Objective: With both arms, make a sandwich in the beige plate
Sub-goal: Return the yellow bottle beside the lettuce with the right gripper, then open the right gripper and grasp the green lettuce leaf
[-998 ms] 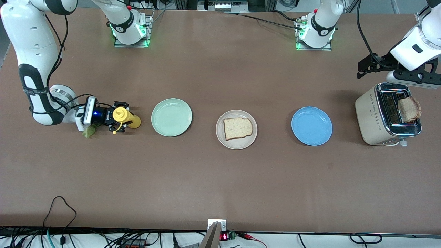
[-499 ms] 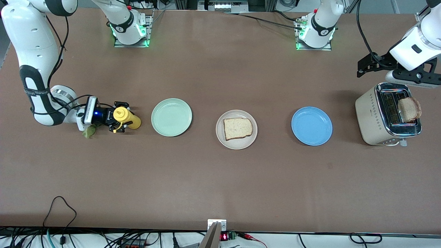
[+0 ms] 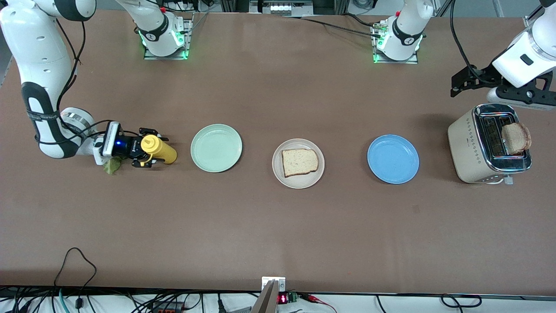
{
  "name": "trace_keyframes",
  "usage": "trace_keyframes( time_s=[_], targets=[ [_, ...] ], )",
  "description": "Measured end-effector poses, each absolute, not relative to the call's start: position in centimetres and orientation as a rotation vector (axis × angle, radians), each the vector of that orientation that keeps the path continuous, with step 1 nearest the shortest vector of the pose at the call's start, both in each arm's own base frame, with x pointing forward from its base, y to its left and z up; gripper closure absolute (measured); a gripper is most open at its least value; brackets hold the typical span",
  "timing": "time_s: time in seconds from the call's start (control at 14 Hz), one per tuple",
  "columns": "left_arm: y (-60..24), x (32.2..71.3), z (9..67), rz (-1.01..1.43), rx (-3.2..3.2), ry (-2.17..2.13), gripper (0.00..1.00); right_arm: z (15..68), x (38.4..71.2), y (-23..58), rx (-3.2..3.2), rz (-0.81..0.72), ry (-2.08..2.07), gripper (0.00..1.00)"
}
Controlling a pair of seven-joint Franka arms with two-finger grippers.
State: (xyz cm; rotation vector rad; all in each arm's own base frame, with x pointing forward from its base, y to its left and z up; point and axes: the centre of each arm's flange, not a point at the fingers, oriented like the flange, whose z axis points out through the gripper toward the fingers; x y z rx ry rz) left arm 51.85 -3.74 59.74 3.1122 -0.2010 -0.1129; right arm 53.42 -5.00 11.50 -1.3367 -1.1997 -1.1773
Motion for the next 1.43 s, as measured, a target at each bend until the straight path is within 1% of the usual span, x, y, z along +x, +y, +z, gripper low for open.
trace_keyframes(
  time_s=[0.07,0.43,0.57,0.78,1.07,1.43],
  targets=[
    [-3.8,51.8,59.7,-0.113,3.112,-0.203,0.0,11.5,53.4,-5.5,-1.341,-1.179,-1.199,0.0],
    [-3.9,51.8,59.7,-0.113,3.112,-0.207,0.0,11.7,52.4,-8.8,-1.345,-1.148,-1.2,0.0],
    [-4.0,51.8,59.7,-0.113,3.112,-0.207,0.0,12.2,52.2,-10.7,-1.36,-1.085,-1.198,0.0],
    [-4.4,52.0,60.2,-0.098,3.113,-0.215,0.0,13.9,52.8,-14.1,-1.428,-0.974,-1.195,0.0],
    [-5.5,52.6,60.7,-0.114,3.113,-0.221,0.0,19.0,54.2,-17.3,-1.592,-0.768,-1.195,0.0],
    [-5.5,52.8,60.5,-0.129,3.112,-0.22,0.0,28.3,56.5,-17.5,-1.971,-0.404,-1.217,0.0]
  ],
)
